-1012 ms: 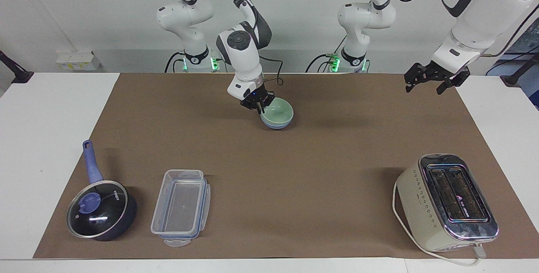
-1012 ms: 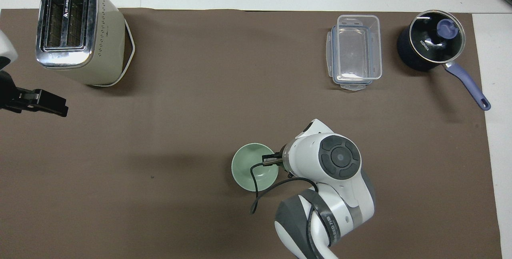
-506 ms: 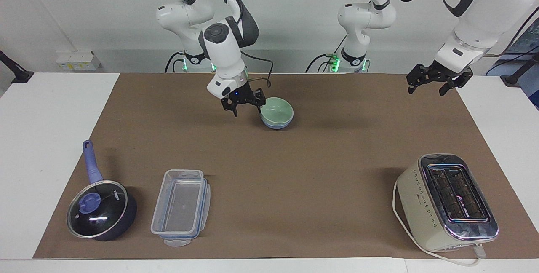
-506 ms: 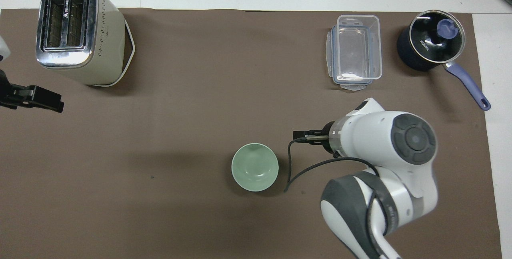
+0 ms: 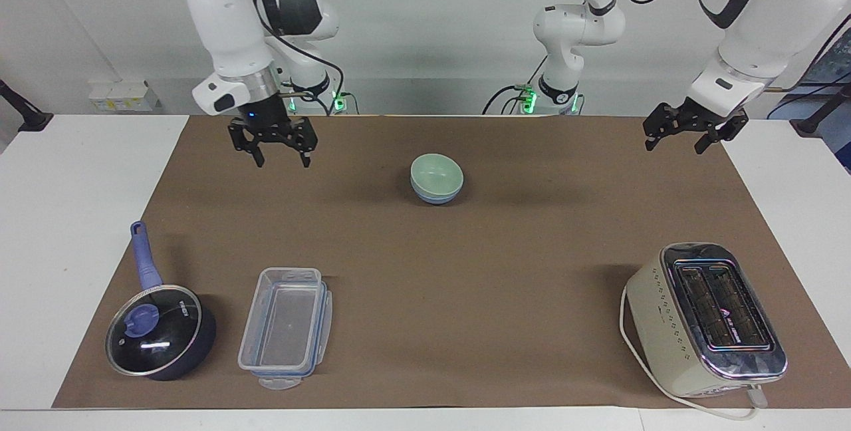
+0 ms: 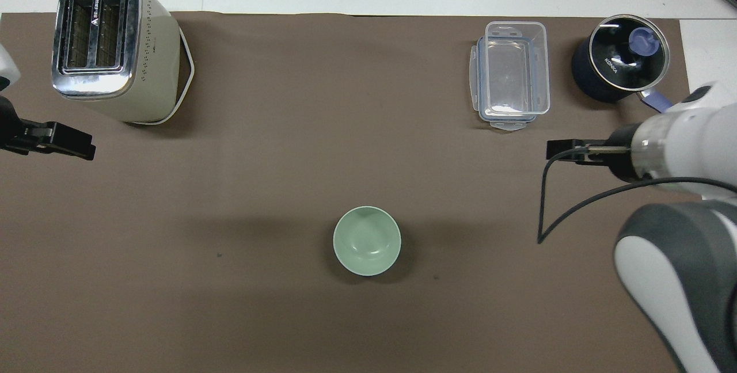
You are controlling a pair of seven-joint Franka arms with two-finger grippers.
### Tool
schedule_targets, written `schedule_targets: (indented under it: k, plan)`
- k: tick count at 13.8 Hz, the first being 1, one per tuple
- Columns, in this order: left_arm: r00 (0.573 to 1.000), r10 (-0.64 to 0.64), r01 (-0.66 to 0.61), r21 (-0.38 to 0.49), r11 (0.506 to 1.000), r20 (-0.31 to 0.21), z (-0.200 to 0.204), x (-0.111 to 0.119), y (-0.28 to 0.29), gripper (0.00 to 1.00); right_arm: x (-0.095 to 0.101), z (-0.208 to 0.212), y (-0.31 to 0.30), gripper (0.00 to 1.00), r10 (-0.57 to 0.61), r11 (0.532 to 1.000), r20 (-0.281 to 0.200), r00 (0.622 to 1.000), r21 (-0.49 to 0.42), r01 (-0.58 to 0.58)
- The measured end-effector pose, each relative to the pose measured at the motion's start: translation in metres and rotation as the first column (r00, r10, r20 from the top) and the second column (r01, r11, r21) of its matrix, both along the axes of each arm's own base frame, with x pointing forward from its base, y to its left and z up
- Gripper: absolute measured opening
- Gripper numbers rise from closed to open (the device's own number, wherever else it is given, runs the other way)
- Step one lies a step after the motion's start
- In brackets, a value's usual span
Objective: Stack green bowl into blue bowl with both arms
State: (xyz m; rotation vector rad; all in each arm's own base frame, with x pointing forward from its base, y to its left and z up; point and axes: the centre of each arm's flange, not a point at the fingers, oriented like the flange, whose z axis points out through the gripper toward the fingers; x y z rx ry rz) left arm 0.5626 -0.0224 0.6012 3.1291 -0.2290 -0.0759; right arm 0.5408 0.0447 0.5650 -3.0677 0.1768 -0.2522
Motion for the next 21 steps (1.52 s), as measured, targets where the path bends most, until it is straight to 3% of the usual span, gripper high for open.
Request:
schedule_targets:
  k: [3,9,13,21]
  plan:
    - [1.000,0.002,-0.002,0.000,1.000,0.004,0.000,0.001,0.001,1.00,0.008,0.041,-0.012,1.00,-0.012,1.000,-0.027,1.000,-0.004,0.012]
    - [1.000,0.000,0.000,0.000,1.000,0.005,0.000,0.001,0.000,1.00,0.006,0.104,-0.021,1.00,-0.019,0.997,-0.096,0.995,-0.072,0.012]
    - [1.000,0.008,-0.008,0.000,1.000,0.005,0.000,0.001,0.005,1.00,0.003,0.106,-0.023,1.00,-0.022,0.997,-0.138,0.990,-0.074,0.012]
    - [1.000,0.008,-0.008,0.000,1.000,0.005,0.000,0.001,0.004,1.00,0.002,0.109,-0.025,1.00,-0.025,0.997,-0.144,0.989,-0.073,0.015]
